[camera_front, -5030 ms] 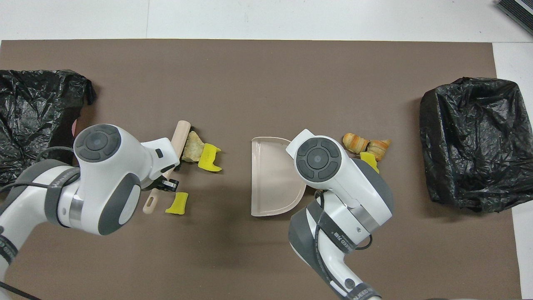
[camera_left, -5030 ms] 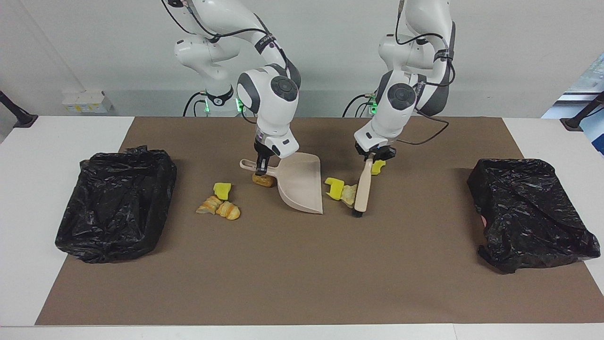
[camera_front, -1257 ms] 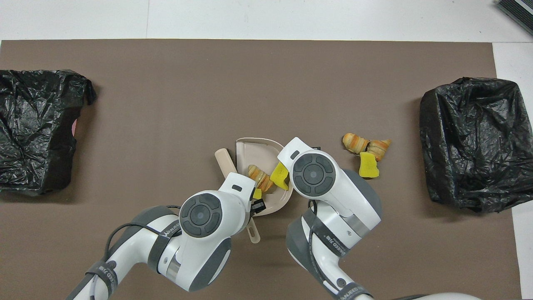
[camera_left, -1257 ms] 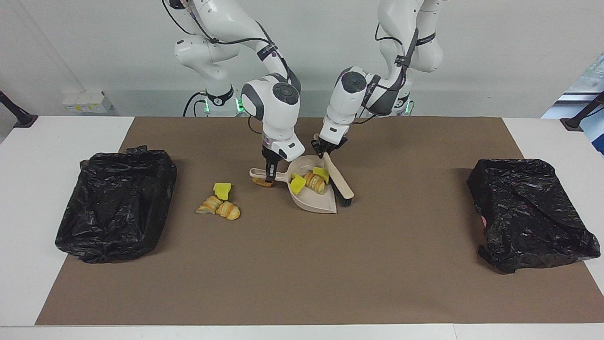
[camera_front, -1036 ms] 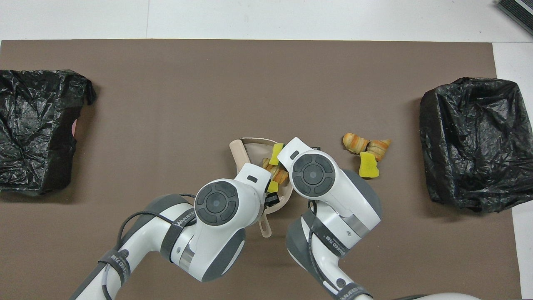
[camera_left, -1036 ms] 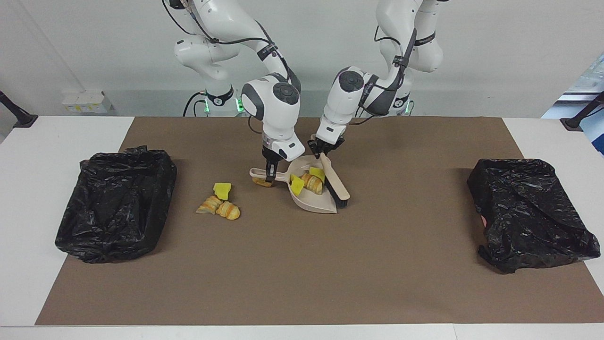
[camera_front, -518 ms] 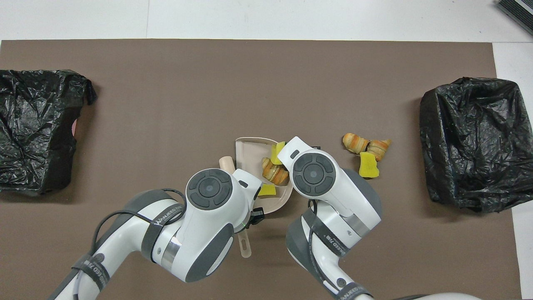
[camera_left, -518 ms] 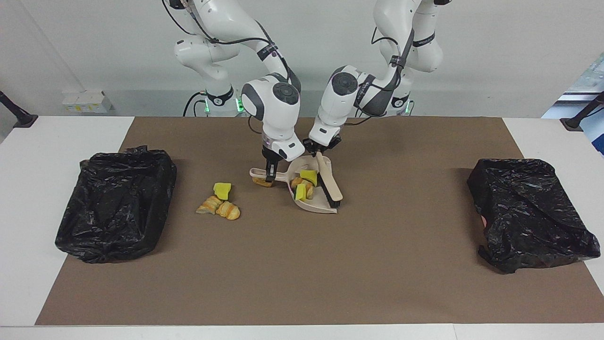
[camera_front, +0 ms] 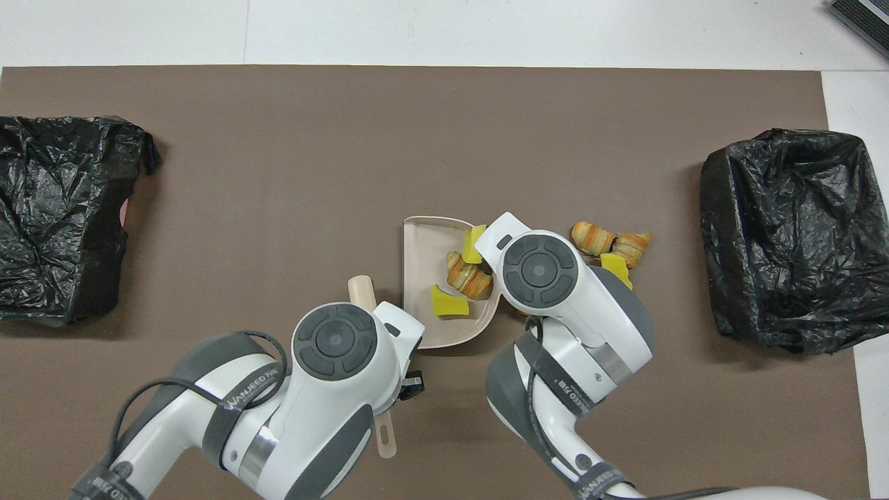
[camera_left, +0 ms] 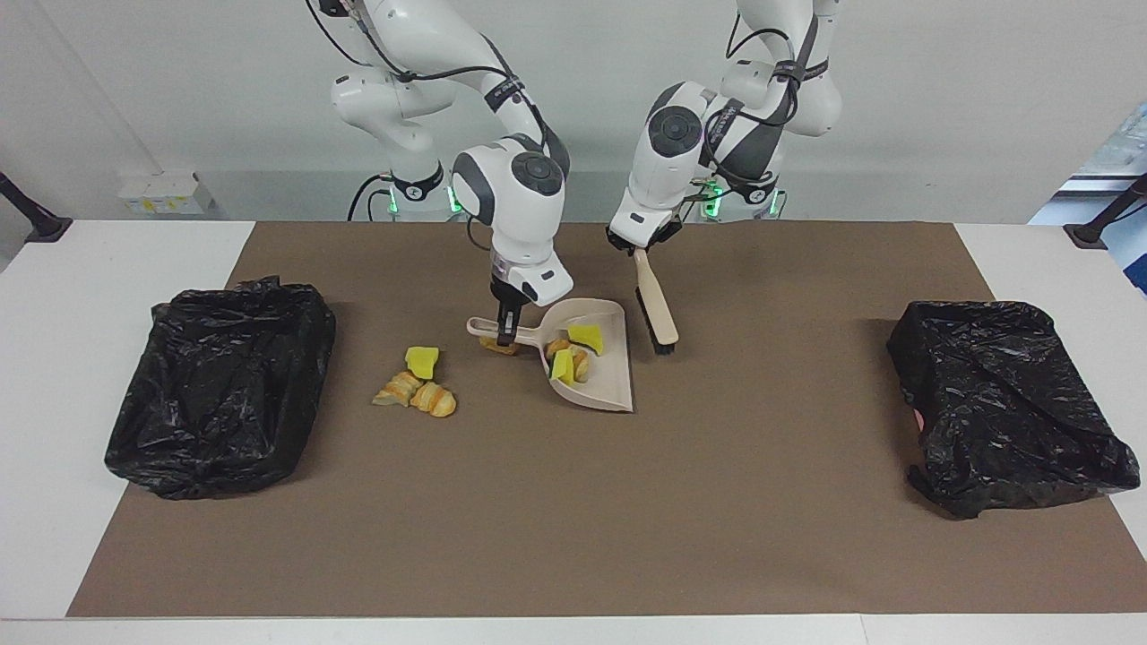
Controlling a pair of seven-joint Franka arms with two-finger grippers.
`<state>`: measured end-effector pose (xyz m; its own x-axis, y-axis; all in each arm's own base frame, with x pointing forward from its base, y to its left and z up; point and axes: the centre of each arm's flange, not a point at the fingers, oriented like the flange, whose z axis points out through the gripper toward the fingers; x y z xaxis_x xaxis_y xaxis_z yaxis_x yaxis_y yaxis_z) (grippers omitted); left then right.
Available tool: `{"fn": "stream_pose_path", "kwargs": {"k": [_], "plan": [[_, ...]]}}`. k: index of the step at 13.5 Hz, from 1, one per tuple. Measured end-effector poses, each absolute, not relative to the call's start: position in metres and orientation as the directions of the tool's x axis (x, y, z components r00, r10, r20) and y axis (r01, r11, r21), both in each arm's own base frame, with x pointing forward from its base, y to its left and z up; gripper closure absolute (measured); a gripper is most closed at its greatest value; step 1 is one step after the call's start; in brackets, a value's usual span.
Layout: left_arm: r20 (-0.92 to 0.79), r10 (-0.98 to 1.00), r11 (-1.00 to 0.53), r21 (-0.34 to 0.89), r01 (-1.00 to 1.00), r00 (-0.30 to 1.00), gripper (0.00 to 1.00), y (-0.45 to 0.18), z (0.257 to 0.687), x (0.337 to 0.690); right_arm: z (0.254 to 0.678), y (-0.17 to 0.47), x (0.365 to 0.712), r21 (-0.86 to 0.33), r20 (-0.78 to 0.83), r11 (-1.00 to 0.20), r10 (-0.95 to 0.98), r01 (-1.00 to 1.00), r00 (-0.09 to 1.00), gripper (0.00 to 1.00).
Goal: Sweep and dump trash in bin
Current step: 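Carry the loaded dustpan with the right gripper to the black bag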
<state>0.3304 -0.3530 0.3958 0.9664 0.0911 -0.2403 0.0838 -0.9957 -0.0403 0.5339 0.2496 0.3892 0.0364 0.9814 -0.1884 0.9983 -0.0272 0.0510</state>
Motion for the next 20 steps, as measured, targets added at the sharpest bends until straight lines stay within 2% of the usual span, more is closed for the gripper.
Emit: {"fn": "stream_pose_path", "kwargs": {"k": [4,7,12,16,20], "plan": [[-0.201,0.055,-0.998,-0.040,0.048,0.978,0.74,-0.369,0.380,0.262,0.428,0.203,0.560,0.002,-0.177,-0.008,0.984,1.000,0.009,0.68],[-0.179,0.033,-0.999,-0.038,0.026,0.983,0.74,-0.382,0.367,0.225,0.453,0.153,0.579,-0.030,-0.161,0.011,0.987,0.999,-0.016,0.68],[-0.153,0.015,-1.000,-0.015,0.013,0.988,0.74,-0.387,0.354,0.208,0.492,0.085,0.599,-0.035,-0.154,0.010,0.988,0.999,-0.015,0.68],[-0.149,0.006,-1.000,-0.015,0.004,0.989,0.74,-0.393,0.352,0.196,0.516,0.050,0.597,-0.028,-0.157,-0.013,0.988,1.000,0.008,0.68],[-0.150,0.003,-1.000,-0.018,0.000,0.989,0.74,-0.393,0.350,0.193,0.528,-0.015,0.597,-0.047,-0.157,-0.007,0.988,0.999,0.000,0.68]]}}
